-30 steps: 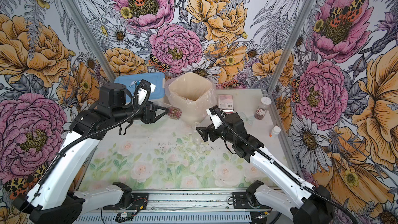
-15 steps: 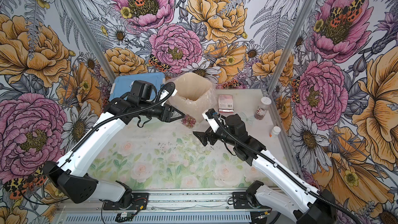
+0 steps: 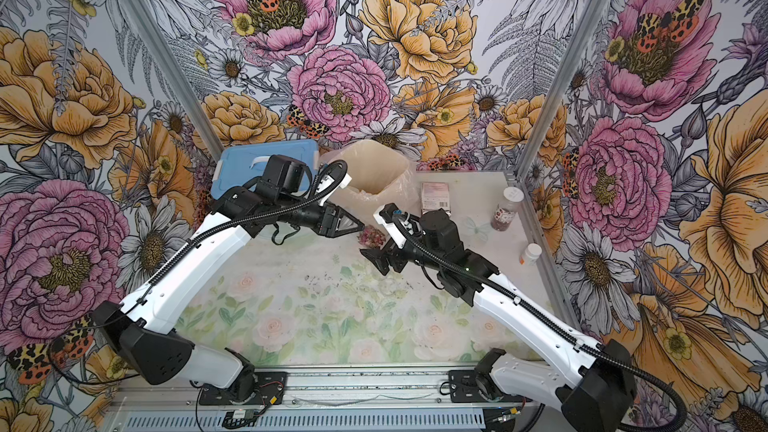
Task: Empty the moldy dried flower tea in the jars
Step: Pick up the jar from the center of the board.
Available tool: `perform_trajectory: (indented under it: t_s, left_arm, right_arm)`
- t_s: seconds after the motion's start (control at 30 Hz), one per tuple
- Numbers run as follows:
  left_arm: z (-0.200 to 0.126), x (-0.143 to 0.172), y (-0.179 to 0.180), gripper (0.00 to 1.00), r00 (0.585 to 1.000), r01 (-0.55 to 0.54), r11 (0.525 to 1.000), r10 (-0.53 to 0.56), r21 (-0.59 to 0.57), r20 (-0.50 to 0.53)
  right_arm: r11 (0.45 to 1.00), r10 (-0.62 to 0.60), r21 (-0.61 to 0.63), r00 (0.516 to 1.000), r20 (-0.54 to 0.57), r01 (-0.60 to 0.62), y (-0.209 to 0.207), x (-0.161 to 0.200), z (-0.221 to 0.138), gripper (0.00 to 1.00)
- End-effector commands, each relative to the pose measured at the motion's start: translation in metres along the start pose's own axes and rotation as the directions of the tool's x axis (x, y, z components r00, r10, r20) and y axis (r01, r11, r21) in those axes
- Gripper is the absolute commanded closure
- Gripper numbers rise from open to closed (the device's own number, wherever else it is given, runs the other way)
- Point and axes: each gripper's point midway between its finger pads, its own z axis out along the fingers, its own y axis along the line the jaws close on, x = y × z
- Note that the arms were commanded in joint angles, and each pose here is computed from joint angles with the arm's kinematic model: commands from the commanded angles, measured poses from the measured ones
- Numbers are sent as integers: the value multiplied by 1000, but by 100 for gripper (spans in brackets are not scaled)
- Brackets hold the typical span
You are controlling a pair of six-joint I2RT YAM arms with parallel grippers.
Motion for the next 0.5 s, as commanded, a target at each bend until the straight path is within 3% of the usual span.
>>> perform_trajectory:
  t_s: [0.0, 0.3, 0.47]
  left_arm:
    - [-1, -6, -14, 70, 1000, -14, 998, 14, 54, 9]
    - [6, -2, -12, 71, 1000, 17, 997, -15, 79, -17]
    - [6, -3, -12, 71, 1000, 21, 996, -20, 85, -17]
  right_arm:
    - [999, -44, -1, 998, 44, 44, 1, -17, 5, 6]
    - [998, -55, -17, 989, 139, 58, 5, -23, 9, 26]
    - [998, -57, -29, 995, 86, 59, 5, -12, 15, 28]
